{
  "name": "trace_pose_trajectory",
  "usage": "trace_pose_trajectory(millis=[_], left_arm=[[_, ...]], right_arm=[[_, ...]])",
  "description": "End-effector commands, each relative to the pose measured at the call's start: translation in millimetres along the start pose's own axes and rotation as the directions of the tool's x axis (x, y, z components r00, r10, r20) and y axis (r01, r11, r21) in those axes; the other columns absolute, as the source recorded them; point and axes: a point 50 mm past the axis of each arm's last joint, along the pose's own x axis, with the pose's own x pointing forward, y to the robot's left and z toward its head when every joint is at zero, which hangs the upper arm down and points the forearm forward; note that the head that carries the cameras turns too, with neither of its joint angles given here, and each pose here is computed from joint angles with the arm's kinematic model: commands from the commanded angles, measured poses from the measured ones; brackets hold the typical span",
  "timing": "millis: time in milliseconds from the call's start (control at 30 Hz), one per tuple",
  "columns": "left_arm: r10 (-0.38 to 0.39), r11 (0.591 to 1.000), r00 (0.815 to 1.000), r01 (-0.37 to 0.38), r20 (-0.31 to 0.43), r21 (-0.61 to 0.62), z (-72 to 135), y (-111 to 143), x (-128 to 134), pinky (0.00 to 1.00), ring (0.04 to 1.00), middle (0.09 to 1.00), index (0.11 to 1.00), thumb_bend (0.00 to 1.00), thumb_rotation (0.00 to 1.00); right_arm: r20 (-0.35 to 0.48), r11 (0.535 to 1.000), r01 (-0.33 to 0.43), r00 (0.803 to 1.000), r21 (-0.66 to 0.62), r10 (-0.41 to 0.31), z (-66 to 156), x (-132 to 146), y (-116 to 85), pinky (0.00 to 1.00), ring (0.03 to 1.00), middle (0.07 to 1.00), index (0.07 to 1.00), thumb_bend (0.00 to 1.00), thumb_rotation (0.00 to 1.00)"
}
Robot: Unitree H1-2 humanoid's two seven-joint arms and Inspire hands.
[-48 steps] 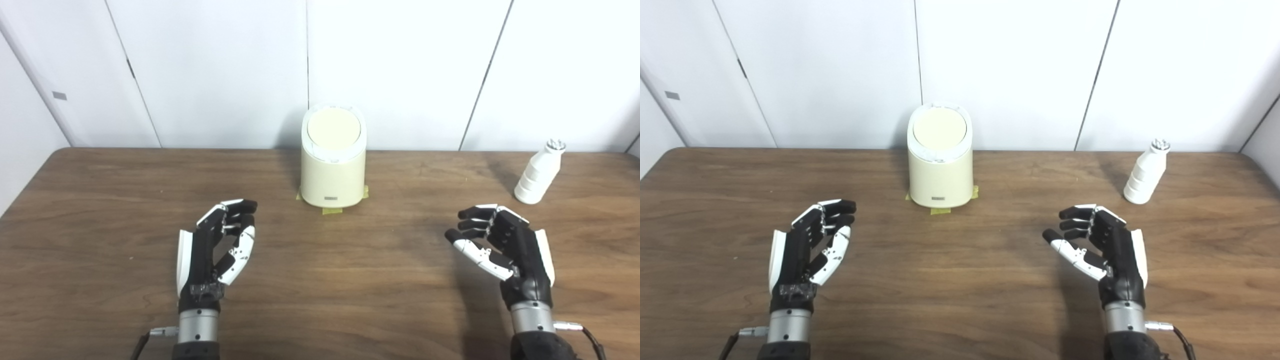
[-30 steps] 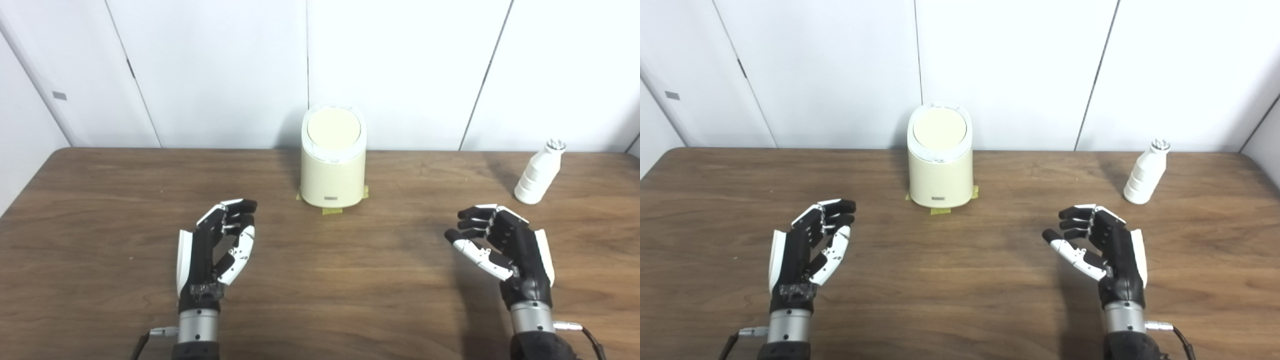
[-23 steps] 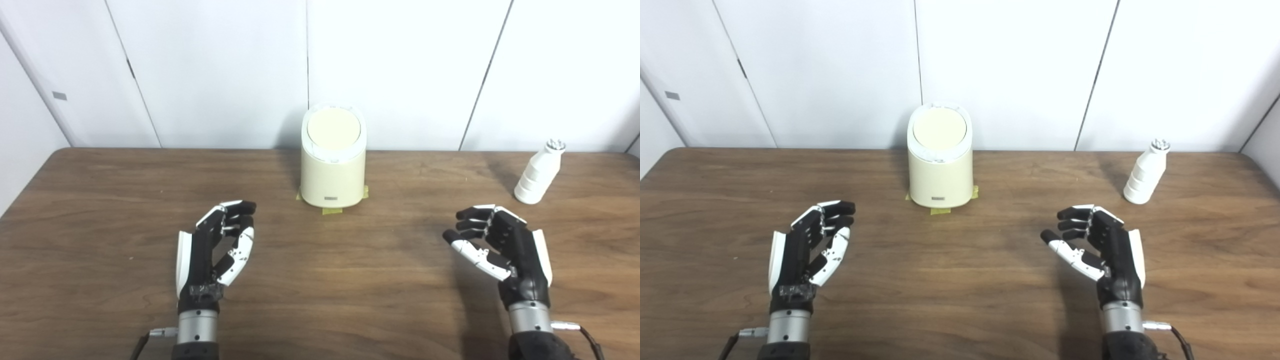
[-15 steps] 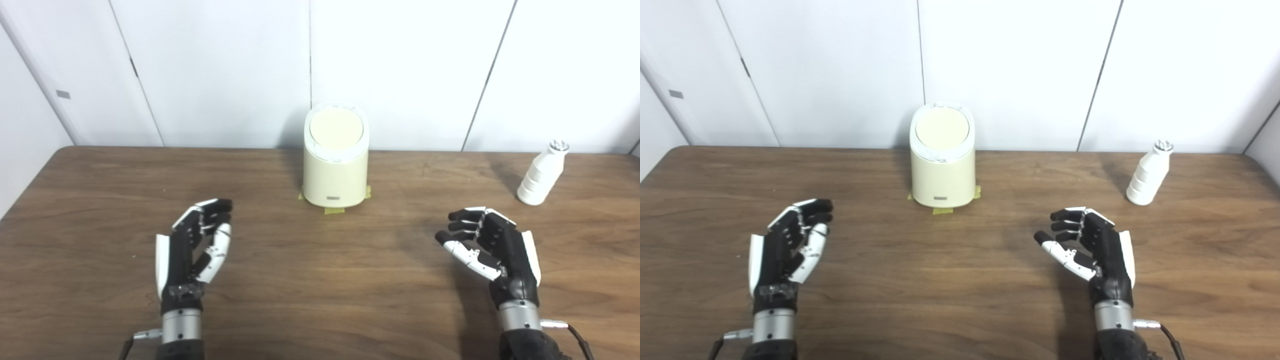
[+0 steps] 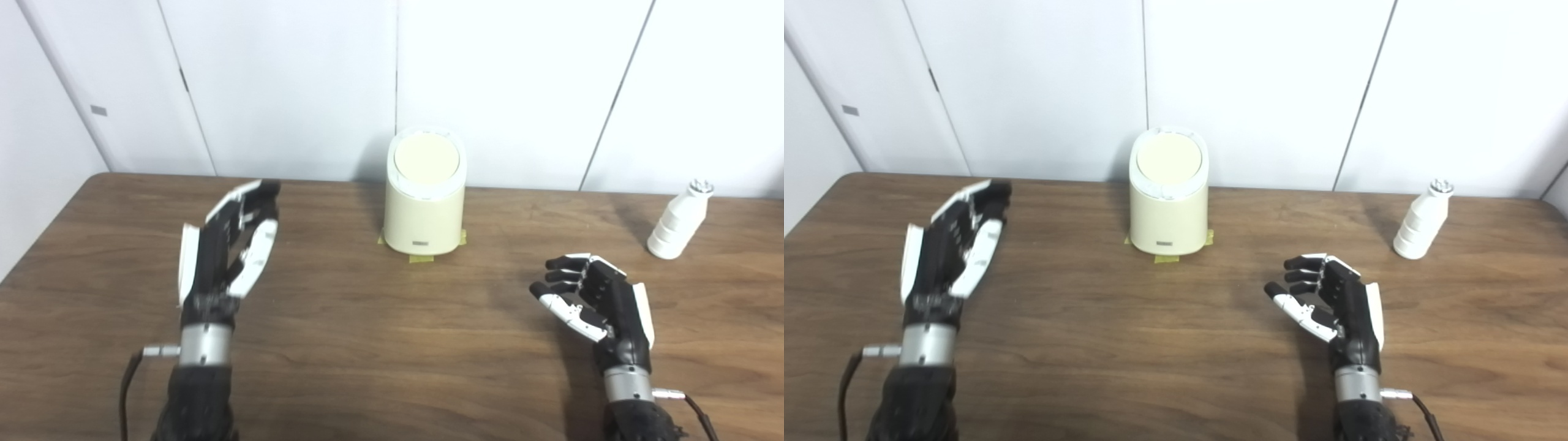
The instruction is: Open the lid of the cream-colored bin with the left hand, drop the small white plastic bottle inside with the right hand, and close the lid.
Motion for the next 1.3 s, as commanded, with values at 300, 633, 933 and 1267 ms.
trace_pose_trajectory(millis=[300,633,933,1267], left_arm=[[-0.014,0.992,0.997,0.004,0.079,0.124,67.0,-20.0,89.7,0.85,0.906,0.896,0.894,0.91,0.45],[-0.033,0.976,0.999,0.029,0.018,0.217,77.1,-59.9,130.3,0.79,0.949,0.996,0.984,0.97,0.46],[-0.056,0.954,0.998,0.053,0.003,0.296,84.4,-98.4,159.3,0.97,0.999,1.000,1.000,0.96,0.60],[-0.083,0.929,0.996,0.090,-0.033,0.358,88.9,-127.0,185.5,1.00,1.000,1.000,1.000,0.95,0.50]], right_arm=[[0.092,1.000,0.001,0.996,0.022,-0.003,10.7,12.1,3.5,0.47,0.556,0.583,0.491,0.48,0.14],[0.081,1.000,0.006,0.997,0.015,-0.007,8.1,12.4,4.3,0.48,0.566,0.592,0.491,0.48,0.14],[0.086,1.000,0.004,0.996,0.000,-0.004,8.9,8.9,5.3,0.48,0.569,0.596,0.492,0.48,0.14],[0.086,1.000,0.006,0.996,0.014,-0.007,7.1,8.0,7.7,0.49,0.572,0.597,0.492,0.48,0.14]])
